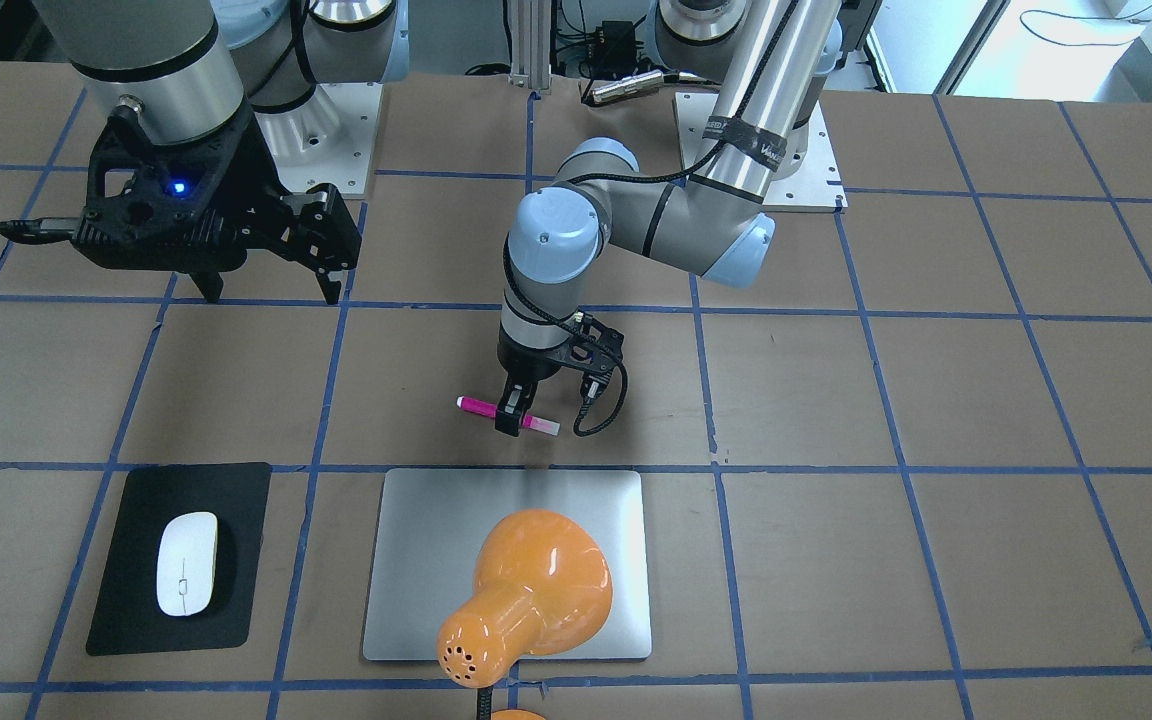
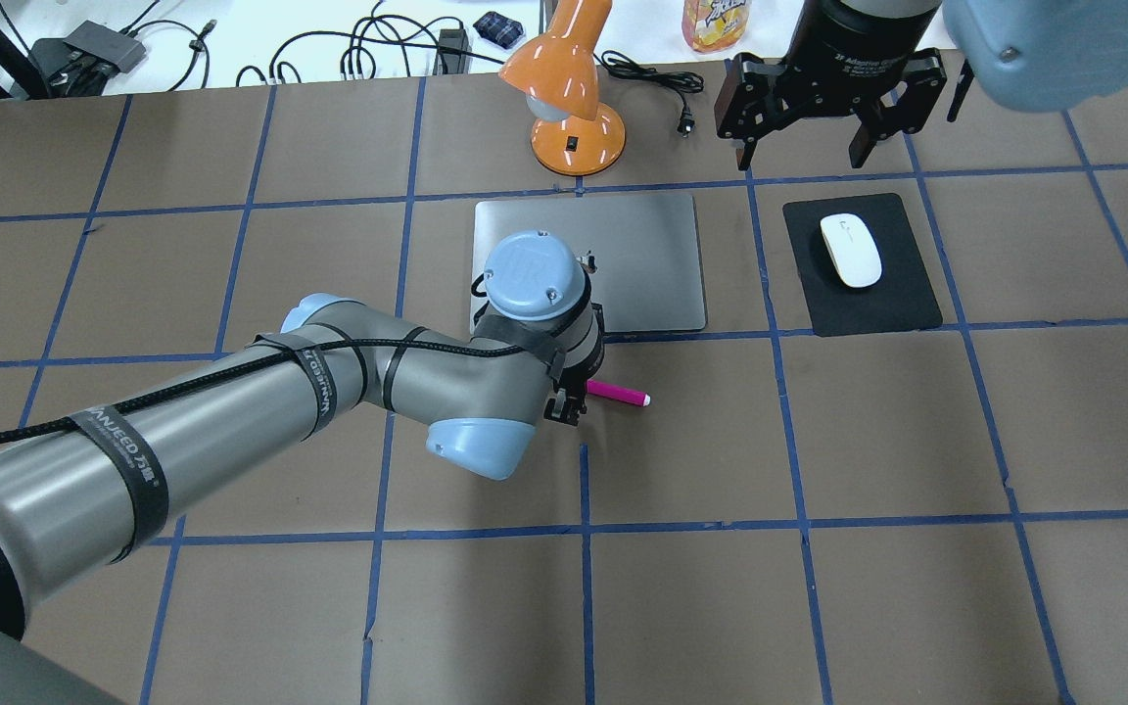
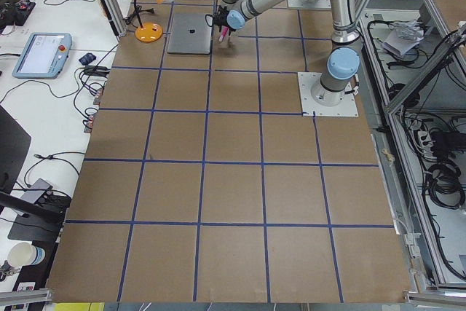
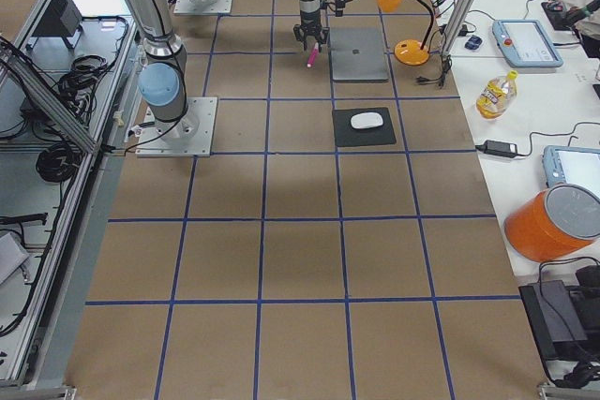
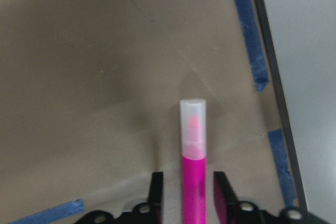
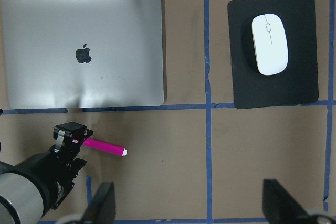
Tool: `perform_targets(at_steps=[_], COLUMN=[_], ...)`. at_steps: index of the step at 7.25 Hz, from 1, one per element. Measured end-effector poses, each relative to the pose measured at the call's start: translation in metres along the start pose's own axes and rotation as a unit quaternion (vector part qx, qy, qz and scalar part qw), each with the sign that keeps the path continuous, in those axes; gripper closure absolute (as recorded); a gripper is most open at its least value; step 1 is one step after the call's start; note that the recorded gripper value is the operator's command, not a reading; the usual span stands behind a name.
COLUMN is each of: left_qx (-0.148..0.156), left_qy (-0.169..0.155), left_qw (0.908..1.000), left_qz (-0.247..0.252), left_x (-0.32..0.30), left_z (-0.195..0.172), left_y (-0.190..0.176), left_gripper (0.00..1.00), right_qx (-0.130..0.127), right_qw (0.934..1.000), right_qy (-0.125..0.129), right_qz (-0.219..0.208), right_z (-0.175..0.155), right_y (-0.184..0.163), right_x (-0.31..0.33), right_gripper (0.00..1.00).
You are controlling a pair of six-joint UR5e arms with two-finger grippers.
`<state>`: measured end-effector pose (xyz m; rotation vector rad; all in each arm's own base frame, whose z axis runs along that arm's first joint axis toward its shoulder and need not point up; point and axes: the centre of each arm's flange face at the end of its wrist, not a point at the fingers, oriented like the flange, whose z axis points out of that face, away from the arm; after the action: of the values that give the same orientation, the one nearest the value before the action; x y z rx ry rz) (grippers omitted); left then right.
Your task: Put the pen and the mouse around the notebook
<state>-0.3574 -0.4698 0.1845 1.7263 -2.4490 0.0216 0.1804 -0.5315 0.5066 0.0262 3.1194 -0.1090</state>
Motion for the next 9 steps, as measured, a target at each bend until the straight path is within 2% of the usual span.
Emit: perform_targets(at_steps=[1,2,4,5,6,9], left_qx=[0.001,0.007,0.017,0.017,0.013,0.006], left_qy=[-0.005,-0.018,-0.041,-0.048,-0.055,-0.081], left_qw=[0.9993,0.9956,0.9805,0.9695,0.9544,0.8860], left_qz=[0.036,0.092,0.192,0.240,0.293,0.457], left_x=[0.003,0.006,0.006,0.005,0.000,-0.030], left_z=[-0.009,-0.022,-0.057,-0.076,-0.097,-0.170], left_y=[-0.011,-0.033,-0.089,-0.120,-0.156,-0.268], left_gripper=[0.00,0.00,0.00,0.00,0.00,0.00], right_qx=[0.000,-0.001,0.000,0.000,0.000,0.001], right_qw=[1.0000,1.0000,1.0000,1.0000,1.0000,1.0000], right_qy=[0.000,-0.001,0.001,0.001,0.000,-0.003], right_qz=[0.000,0.000,0.000,0.001,0.001,0.003], right_z=[0.000,0.001,0.001,0.000,0.001,0.001], right_y=[0.000,0.000,-0.001,-0.001,-0.001,-0.002], right_x=[0.000,0.000,0.000,0.001,0.001,0.001], right_gripper=[0.00,0.00,0.00,0.00,0.00,0.00])
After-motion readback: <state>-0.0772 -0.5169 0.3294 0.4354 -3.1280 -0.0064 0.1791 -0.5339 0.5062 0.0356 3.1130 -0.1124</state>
